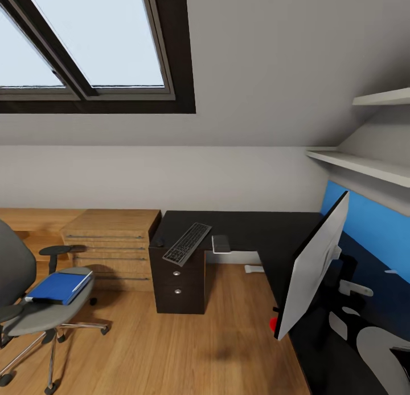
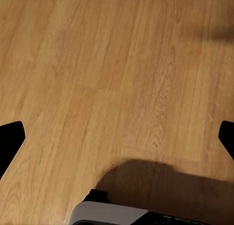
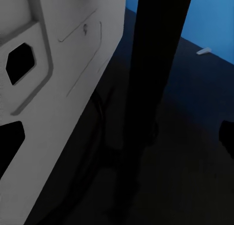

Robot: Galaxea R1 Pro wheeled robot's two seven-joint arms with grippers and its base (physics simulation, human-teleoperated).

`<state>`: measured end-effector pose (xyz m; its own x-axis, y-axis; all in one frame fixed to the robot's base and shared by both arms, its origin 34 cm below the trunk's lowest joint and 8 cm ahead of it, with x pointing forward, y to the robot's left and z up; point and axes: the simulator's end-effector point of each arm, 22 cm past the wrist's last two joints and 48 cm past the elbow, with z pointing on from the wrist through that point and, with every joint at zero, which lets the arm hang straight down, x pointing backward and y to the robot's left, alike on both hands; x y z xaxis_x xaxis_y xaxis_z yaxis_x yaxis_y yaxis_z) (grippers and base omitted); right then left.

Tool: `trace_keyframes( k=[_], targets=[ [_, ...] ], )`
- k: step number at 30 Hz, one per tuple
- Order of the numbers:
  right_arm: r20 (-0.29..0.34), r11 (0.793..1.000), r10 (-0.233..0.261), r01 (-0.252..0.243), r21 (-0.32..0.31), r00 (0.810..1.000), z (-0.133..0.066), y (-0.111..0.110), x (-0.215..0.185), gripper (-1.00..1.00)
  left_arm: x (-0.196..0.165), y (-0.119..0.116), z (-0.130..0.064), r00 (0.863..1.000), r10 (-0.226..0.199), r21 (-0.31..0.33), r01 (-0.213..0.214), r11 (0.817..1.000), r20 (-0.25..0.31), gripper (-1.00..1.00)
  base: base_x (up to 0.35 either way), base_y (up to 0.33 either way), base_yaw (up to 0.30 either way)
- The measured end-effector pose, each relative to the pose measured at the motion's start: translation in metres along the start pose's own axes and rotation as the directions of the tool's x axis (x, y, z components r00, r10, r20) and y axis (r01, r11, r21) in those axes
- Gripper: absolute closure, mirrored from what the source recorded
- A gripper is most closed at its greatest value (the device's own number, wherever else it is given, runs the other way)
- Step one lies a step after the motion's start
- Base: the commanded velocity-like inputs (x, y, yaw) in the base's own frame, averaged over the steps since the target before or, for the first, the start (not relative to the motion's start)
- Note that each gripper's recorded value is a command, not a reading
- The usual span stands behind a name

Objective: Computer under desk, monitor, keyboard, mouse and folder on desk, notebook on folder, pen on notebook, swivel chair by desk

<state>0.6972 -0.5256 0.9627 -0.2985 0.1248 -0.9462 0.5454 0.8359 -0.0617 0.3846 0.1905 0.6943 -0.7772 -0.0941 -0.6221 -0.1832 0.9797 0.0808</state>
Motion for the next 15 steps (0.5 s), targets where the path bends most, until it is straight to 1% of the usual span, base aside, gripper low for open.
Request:
trace_keyframes(
  k=[15],
  targets=[
    [0.001, 1.000, 0.001, -0.001, -0.004, 1.000, 0.0000, 0.0009, -0.0002, -1.00, 0.0000, 0.0008, 0.0002, 1.000, -0.001, -0.001, 0.001, 1.000, 0.000, -1.00, 0.000, 0.000, 0.000]
  ],
)
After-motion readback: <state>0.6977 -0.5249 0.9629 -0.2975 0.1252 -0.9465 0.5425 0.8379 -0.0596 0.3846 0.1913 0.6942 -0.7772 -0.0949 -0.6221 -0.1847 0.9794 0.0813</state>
